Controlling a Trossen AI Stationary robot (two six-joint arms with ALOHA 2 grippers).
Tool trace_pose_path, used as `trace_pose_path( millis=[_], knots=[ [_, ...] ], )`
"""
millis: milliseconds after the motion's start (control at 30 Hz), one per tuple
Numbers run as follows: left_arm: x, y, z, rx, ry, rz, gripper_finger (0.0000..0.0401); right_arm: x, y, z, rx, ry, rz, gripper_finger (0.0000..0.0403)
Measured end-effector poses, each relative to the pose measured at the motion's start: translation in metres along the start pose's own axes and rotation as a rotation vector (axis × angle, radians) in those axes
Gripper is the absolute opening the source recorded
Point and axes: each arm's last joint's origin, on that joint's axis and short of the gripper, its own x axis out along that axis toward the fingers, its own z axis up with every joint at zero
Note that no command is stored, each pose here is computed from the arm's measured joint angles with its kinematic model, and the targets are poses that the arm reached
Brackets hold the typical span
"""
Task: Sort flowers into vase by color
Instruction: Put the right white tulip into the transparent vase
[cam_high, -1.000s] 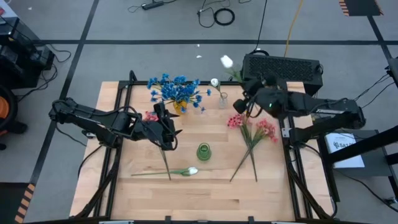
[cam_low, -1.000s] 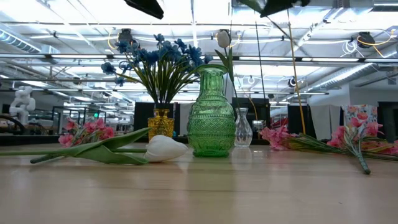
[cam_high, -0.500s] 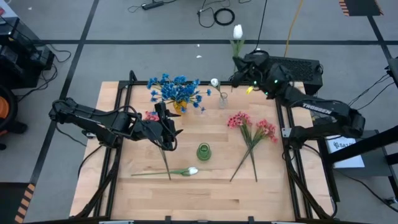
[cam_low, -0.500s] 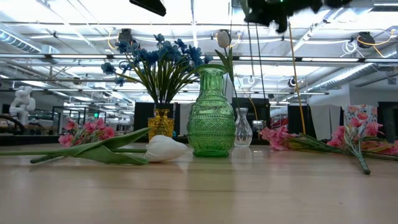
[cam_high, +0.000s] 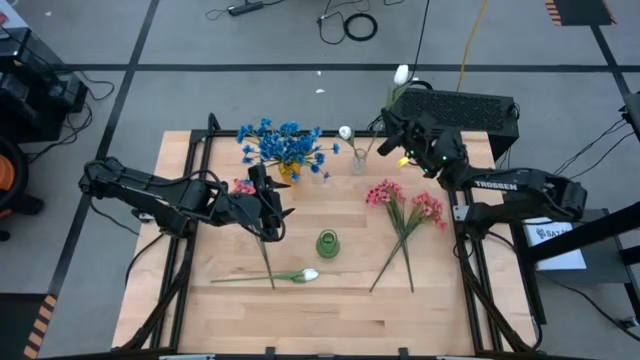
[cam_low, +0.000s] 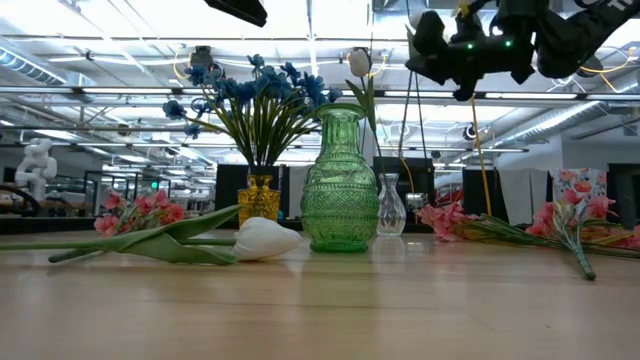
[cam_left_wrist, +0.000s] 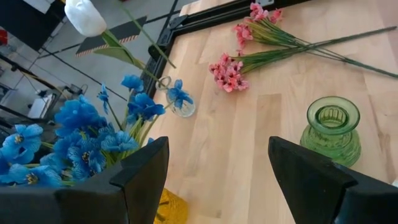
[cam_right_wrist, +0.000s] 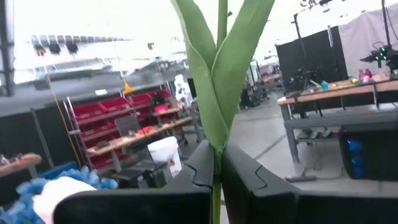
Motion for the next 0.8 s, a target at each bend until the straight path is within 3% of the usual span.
trace_pose_path(
  millis=[533, 800],
  knots=[
    [0.003, -0.002, 0.000, -0.008, -0.008, -0.003, 0.0280, 0.021, -0.013, -0.039, -0.003, -0.023, -0.084, 0.0008],
    [0.005, -0.003, -0.003, 0.003, 0.006, -0.017, 0.0280, 0.021, -0.013, -0.038, 0.034, -0.061, -0.087, 0.0008]
  ],
)
